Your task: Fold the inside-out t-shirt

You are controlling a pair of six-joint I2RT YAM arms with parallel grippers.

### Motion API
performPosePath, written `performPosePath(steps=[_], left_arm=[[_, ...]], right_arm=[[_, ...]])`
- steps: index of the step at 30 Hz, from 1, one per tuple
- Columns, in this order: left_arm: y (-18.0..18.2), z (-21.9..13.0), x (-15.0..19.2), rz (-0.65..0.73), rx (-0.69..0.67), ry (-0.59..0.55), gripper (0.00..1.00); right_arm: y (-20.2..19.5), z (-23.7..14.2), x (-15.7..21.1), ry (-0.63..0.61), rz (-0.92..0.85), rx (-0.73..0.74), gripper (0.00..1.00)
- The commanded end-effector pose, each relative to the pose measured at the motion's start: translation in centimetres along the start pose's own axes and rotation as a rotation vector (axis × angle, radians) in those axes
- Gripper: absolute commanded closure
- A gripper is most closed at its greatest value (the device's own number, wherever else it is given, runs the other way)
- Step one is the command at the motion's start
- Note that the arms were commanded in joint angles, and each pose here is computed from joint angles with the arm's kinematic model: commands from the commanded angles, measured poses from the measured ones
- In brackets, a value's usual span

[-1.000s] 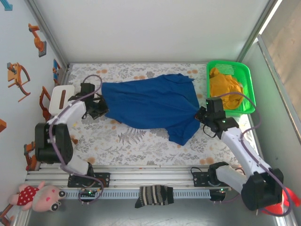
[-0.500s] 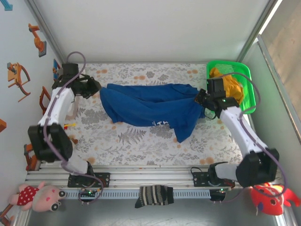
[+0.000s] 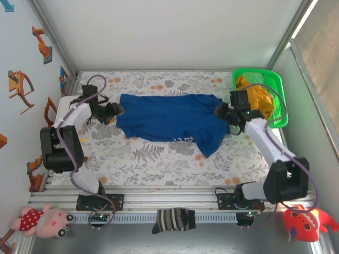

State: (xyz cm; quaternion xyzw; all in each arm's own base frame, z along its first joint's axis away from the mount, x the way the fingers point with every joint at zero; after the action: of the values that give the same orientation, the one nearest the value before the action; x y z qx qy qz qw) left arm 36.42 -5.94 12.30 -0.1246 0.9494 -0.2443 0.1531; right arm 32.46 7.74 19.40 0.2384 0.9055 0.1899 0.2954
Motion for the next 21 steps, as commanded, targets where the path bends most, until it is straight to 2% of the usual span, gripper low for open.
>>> performPosePath(steps=[1,4,10,17,21], left_arm=[[1.2,1.5,2.4,-0.042,-0.027,0.015,0.42],[2.1,2.7,2.9,-0.053,-0.058,0.027,0.42],[2.7,4.2,1.5,-0.045,-0.106,0.048,0.43],[3.3,4.7,0.7,-0.043,-0.131,0.053,0.51],[3.5,4.0,0.6,-0.046,-0.153,0.042,0.52]], right_arm=[[-2.4,-0.3,3.6,0.057,0.002,0.056,0.61],[-3.9,-0.5,5.9,0.087,0.013,0.077,0.59],[-5.3,1.2,9.3,0.154,0.019,0.108,0.54],[-6.1,3.8,10.9,0.208,0.029,0.158,0.54],[-6.8,4.0,11.9,0.215,0.041,0.194,0.53]])
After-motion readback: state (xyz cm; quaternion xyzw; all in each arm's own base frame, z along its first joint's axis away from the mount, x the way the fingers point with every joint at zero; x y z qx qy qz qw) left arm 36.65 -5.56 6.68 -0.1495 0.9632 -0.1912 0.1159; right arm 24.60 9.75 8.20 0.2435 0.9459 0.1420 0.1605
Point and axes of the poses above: each hand's point on the last joint's axis, 136 mm out from that joint toward the fingers, its own z axis out along the fingers, its own y axis along the line the jaws close on, x = y × z, the point moved 4 cm from there along -z, back along the fingers, and after that the axes turned 9 degrees about z, right-handed, at the moved point
